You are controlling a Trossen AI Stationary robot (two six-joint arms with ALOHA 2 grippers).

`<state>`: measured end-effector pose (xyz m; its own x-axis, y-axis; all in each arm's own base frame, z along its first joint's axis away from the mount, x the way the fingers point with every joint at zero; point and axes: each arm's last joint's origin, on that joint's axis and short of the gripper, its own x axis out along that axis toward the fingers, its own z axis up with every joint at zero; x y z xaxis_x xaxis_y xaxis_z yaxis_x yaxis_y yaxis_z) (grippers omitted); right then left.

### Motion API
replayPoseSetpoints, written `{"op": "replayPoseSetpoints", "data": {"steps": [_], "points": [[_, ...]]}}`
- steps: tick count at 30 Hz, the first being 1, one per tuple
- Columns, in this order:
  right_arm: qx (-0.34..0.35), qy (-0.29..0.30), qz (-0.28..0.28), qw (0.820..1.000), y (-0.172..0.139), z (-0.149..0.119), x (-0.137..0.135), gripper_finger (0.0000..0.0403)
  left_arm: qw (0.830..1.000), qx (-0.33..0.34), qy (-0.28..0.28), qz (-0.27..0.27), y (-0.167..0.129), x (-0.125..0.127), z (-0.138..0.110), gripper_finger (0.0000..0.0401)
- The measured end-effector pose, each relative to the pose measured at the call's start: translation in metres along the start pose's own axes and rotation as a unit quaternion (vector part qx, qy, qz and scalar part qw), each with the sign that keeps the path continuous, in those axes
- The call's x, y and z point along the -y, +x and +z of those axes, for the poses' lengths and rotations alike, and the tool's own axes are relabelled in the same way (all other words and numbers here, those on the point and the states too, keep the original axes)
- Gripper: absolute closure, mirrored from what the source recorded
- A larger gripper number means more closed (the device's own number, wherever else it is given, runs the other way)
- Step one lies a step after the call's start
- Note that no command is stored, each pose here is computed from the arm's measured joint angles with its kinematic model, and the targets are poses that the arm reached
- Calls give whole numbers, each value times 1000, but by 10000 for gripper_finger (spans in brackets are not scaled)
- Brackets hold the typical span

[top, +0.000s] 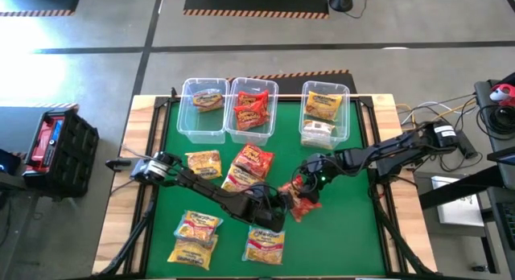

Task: Sort Maruchan noodles
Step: Put the bottom orange noodle pack into the top center transparent bin

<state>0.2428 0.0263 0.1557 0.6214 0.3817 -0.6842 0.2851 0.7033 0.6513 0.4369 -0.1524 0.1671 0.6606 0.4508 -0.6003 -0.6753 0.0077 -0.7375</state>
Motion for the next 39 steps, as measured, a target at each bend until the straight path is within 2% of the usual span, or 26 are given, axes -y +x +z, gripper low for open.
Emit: {"op": "replayPoseSetpoints", "data": {"steps": [8,11,16,22,25,28,31,35,39], "points": [[31,-22,26,999,-18,4,-9,263,998,18,35,56,-20,12,13,231],[49,-29,32,998,-28,8,-9,263,993,9,66,101,-31,16,21,231],[84,-39,20,996,-45,20,-7,262,974,0,115,195,-51,17,37,231],[148,-83,17,985,-73,55,-20,262,939,-23,172,297,-65,9,49,231],[167,-119,-11,979,-91,77,-28,262,925,-46,197,322,-63,6,53,231],[188,-154,-89,966,-110,96,-32,262,918,-55,213,331,-58,4,57,231],[219,-193,-154,944,-130,118,-37,262,912,-56,225,337,-55,2,62,231],[264,-220,-181,921,-152,148,-42,263,905,-47,239,347,-60,2,76,231],[300,-239,-215,898,-157,176,-38,264,901,-34,246,356,-70,-6,90,231]]}}
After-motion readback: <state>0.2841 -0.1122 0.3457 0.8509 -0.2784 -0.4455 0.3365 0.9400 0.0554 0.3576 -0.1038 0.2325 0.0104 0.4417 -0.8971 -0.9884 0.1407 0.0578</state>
